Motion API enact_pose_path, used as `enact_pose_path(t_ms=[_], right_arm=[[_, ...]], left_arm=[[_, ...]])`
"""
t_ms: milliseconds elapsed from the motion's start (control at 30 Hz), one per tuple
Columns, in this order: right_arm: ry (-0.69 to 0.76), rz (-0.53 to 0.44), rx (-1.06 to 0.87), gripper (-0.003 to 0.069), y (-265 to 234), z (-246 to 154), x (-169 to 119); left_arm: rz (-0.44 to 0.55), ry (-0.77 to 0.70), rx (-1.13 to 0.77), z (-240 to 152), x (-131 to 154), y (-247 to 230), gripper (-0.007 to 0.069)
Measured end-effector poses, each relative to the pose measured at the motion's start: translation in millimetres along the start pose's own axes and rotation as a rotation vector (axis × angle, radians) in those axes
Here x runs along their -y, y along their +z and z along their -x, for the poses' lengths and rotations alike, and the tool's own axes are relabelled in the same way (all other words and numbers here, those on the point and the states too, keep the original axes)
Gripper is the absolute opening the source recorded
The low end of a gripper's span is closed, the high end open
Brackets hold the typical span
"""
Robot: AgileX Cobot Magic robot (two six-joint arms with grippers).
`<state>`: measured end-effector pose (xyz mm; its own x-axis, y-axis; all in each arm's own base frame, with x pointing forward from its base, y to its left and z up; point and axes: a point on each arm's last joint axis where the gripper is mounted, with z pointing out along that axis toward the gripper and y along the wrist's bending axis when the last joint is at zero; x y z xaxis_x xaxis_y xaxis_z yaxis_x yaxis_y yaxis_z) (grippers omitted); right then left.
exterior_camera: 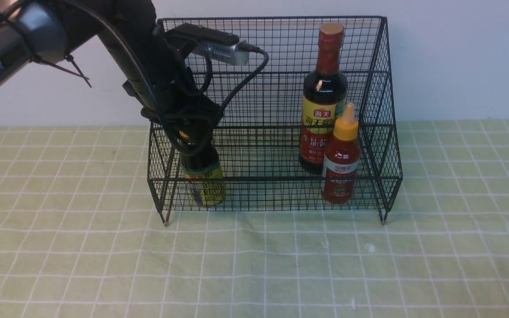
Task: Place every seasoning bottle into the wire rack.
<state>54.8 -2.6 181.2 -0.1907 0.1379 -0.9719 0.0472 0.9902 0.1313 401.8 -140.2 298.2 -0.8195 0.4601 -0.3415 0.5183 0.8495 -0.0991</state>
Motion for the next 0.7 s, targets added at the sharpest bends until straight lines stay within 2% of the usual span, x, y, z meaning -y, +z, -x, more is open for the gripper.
enact_pose_path(t_ms=[233, 400, 567, 700], right_arm=[[0.0, 0.0, 0.0, -0.0015, 0.0, 0.0, 0.0], [0.0, 0.0, 0.0, -0.0015, 0.0, 0.0, 0.0], [0.0, 0.0, 0.0, -0.0015, 0.0, 0.0, 0.0], [0.0, 0.0, 0.0, -0.0015, 0.0, 0.0, 0.0]], left_arm=[[-0.006, -0.017, 0.017, -0.1, 2.1, -7.1, 0.0419], [0.017, -0.012, 0.074, -3.4, 6.9, -35.5, 0.0412], [0.087, -0.036, 0.199, -15.9, 16.2, -98.2, 0.0242], [0.121, -0.028, 0.323, -38.9, 31.0, -160.8, 0.0054]])
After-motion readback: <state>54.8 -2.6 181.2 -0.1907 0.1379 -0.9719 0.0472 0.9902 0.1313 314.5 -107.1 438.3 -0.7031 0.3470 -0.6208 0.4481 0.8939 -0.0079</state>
